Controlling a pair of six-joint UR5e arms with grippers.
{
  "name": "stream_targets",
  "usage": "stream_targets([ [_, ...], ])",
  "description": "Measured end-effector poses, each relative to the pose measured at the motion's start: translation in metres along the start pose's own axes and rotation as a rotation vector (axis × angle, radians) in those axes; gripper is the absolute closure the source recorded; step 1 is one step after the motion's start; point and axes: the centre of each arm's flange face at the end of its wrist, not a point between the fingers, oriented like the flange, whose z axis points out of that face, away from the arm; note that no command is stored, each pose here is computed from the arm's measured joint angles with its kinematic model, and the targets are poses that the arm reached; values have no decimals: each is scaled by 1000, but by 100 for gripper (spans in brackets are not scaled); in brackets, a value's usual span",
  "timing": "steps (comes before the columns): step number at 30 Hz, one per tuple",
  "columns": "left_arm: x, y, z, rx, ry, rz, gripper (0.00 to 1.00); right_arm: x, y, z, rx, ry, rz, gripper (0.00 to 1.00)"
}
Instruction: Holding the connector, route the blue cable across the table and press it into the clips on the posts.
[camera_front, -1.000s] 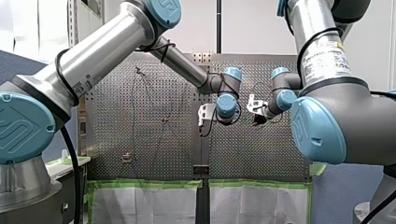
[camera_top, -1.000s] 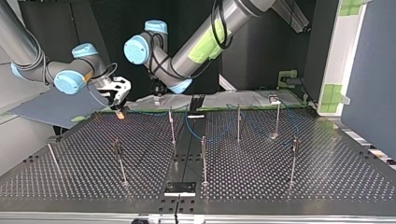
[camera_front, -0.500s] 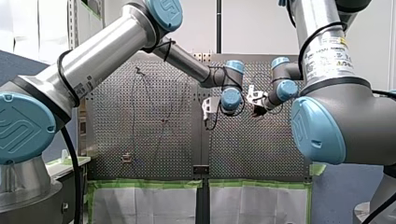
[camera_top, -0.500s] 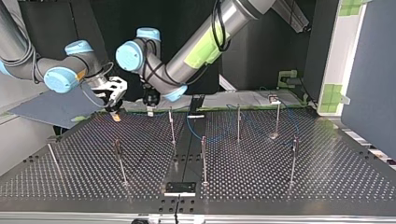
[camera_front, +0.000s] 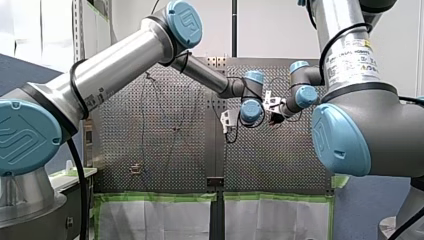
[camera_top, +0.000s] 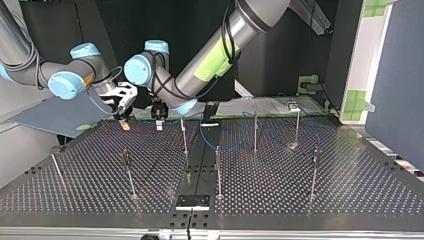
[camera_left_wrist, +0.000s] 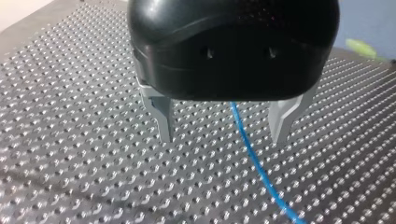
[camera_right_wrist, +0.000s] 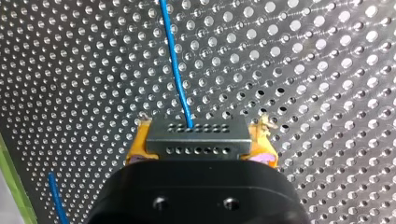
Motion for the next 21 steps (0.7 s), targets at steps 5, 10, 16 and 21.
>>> stream_targets([
  [5,1,11,18,-4,-3,-23,0,0,-1,0,2,0,-2,100],
  [10,14,16,33,6,19,-34,0,0,-2,0,3,1,-2,100],
  [16,32,13,40,12,42,-46,0,0,-1,1,2,2,-2,100],
  [21,36,10,36,-6,40,-44,0,0,0,1,1,4,-3,100],
])
